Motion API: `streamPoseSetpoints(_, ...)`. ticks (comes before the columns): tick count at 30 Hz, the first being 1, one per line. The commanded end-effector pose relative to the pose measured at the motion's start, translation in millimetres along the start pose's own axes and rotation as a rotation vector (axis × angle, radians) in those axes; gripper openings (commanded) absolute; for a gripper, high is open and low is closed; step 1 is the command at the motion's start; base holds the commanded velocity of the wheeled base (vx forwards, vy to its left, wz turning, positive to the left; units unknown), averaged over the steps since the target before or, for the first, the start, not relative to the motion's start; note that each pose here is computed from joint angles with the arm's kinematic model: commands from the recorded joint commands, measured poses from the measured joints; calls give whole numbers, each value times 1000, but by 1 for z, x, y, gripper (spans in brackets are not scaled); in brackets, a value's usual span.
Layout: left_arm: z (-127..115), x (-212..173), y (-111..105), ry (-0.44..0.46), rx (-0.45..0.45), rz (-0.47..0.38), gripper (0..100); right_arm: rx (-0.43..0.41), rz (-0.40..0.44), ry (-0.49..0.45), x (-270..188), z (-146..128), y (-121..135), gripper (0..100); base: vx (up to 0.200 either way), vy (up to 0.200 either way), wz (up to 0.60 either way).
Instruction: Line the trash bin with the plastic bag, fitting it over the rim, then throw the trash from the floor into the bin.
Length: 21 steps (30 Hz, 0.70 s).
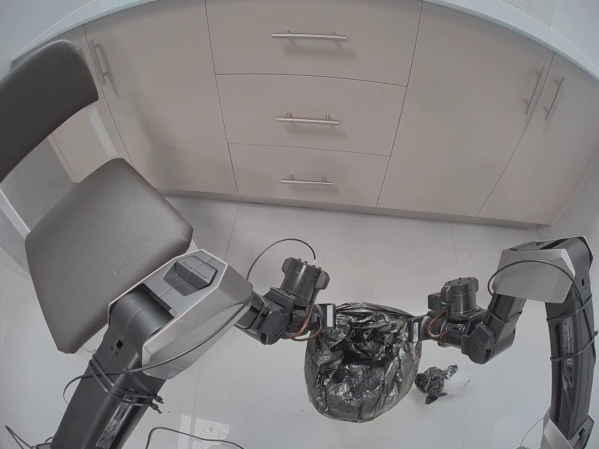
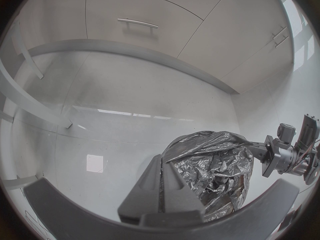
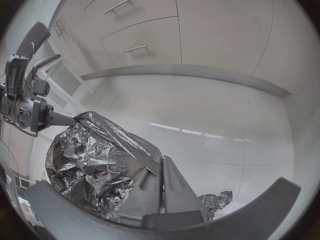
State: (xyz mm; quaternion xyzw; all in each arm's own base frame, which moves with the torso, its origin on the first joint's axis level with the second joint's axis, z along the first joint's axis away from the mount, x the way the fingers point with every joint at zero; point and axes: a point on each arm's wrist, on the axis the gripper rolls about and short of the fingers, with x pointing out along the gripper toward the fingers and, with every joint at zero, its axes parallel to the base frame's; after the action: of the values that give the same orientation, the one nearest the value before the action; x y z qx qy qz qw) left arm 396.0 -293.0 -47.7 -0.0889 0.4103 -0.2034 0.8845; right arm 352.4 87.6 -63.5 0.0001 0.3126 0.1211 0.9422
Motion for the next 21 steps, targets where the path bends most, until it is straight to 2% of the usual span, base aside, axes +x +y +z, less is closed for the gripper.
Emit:
streamPoseSetpoints(1, 1, -1, 0, -3, 0, -2, 0, -1, 1, -1, 0, 0, 0, 100, 0, 0, 0)
streamPoseSetpoints(12, 2, -1, -1, -10, -5, -5, 0, -2, 5, -13, -1, 1, 1, 100, 0, 0, 0)
streamPoseSetpoints(16, 2, -1, -1, -11, -6, -6, 0, -6, 11, -42, -1, 4, 3, 100, 0, 0, 0)
streamPoseSetpoints(17, 3, -2, -1, -12, -8, -8, 0, -13, 22, -72, -3, 5, 7, 100, 0, 0, 0)
streamPoseSetpoints(21, 3, -2, -2, -13, -23, -9, 0, -29, 45, -93, -7, 6, 17, 100, 0, 0, 0)
